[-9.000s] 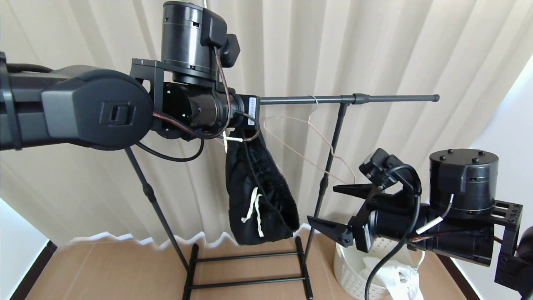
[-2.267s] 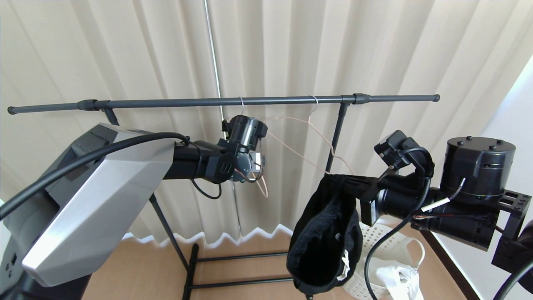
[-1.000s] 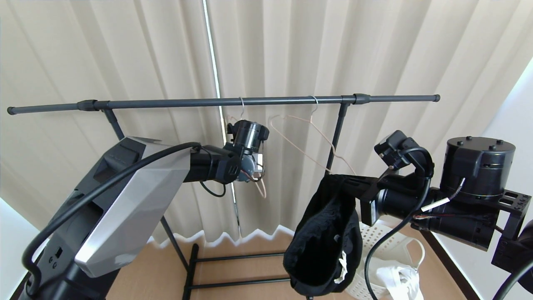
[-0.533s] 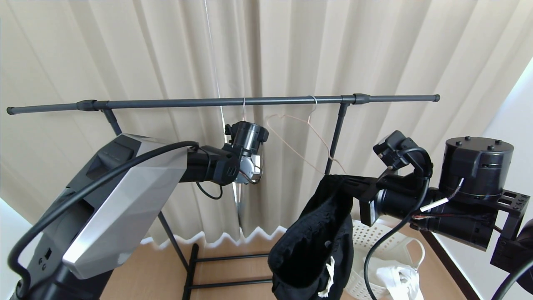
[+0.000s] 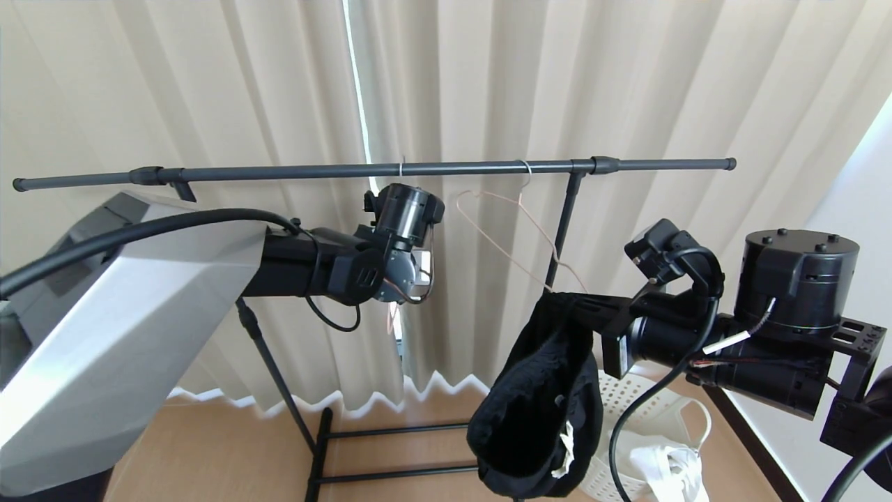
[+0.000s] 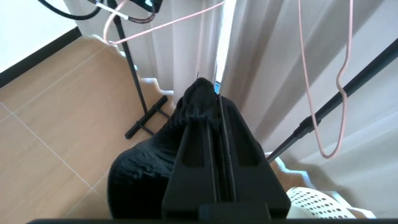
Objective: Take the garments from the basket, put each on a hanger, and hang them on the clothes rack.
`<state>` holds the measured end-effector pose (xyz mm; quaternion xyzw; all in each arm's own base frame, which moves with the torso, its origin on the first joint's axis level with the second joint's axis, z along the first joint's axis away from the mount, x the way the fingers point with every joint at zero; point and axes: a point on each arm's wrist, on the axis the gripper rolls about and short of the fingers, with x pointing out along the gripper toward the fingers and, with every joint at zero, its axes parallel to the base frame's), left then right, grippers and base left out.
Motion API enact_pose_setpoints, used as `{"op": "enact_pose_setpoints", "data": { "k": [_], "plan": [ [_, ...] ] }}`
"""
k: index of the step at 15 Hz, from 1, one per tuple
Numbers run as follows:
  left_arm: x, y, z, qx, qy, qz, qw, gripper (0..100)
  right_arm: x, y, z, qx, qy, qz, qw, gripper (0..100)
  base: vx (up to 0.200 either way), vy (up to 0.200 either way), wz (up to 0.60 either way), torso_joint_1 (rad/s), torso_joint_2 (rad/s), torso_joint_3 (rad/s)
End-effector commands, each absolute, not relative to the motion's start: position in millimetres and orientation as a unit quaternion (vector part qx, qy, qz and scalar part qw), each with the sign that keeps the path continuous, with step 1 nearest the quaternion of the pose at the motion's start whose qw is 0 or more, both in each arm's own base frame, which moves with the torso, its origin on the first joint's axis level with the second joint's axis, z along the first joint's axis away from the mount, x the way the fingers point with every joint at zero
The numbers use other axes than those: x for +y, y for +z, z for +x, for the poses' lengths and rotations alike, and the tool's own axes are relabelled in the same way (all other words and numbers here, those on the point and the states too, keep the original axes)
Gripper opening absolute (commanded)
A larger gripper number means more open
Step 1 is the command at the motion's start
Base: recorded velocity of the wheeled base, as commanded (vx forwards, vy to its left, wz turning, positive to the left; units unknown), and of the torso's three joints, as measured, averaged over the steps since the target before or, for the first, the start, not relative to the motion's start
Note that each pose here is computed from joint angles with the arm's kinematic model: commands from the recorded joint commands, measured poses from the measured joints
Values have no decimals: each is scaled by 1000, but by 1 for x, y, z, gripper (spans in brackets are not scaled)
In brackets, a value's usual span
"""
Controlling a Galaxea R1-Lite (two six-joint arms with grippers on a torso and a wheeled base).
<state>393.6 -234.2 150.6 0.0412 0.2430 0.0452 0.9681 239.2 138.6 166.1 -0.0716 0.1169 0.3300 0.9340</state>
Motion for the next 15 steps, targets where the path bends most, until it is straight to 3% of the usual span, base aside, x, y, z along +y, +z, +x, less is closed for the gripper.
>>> {"op": "enact_pose_setpoints", "data": {
  "k": [1,6,10,13,15],
  "plan": [
    [-231,172,368,237,33,41,970,0,139,167,239,116,330,-71,934,0,0,0,0,0,0,0],
    [-203,188,305,254,17,62,965,0,138,169,239,111,329,-70,935,0,0,0,0,0,0,0],
    [-171,177,260,236,-31,107,965,0,137,172,239,106,327,-70,936,0,0,0,0,0,0,0],
    [-136,159,236,208,-184,121,953,0,135,171,240,108,291,-75,948,0,0,0,0,0,0,0],
    [-121,151,238,188,-225,126,948,0,135,172,240,107,290,-75,948,0,0,0,0,0,0,0]
  ]
}}
